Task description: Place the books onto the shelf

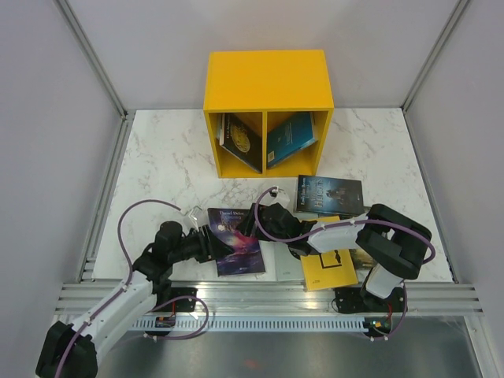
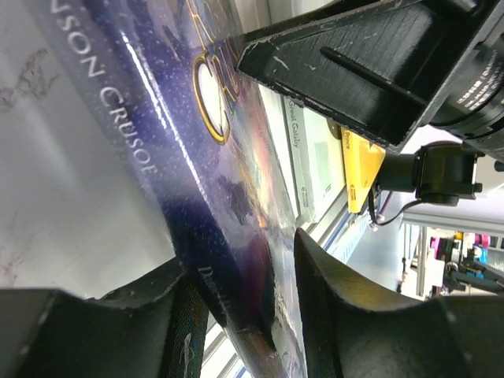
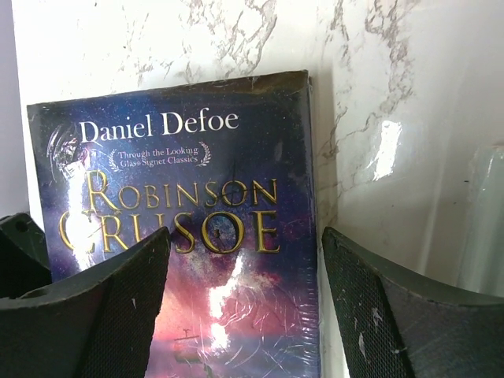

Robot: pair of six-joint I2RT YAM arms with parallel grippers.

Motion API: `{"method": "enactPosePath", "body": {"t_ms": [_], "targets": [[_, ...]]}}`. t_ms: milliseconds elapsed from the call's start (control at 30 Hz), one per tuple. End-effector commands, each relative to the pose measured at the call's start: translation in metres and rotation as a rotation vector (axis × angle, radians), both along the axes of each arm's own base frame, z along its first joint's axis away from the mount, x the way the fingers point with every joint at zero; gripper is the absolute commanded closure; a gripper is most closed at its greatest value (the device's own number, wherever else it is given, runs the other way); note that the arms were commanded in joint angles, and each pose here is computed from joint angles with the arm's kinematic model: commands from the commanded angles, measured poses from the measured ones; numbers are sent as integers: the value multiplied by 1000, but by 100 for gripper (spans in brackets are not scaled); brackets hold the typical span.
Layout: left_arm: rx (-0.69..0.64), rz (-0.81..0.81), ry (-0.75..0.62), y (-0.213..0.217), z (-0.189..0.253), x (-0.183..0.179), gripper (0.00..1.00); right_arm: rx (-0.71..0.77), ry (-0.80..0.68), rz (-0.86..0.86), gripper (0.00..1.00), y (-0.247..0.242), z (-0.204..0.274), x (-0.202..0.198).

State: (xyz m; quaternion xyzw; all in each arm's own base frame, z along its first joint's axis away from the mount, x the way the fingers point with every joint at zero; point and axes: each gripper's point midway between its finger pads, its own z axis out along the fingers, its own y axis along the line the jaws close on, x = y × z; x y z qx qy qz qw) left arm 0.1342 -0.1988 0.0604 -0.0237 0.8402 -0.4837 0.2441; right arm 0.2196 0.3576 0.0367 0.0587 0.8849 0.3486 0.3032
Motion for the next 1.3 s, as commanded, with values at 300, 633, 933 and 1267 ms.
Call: {"method": "enactPosePath", "body": {"t_ms": [300, 633, 933, 1267], "targets": [[58, 92, -94, 0, 30, 41, 53, -171, 78, -14, 18, -38, -54, -15], [55, 38, -87, -10, 26, 45, 98, -169, 81, -15, 19, -40, -56, -14], [59, 187, -227, 12, 68, 56, 98, -174, 4, -78, 19, -61, -15, -6], [-12, 337, -425, 32, 137, 66, 98, -116, -122, -172, 16, -101, 59, -8]]}}
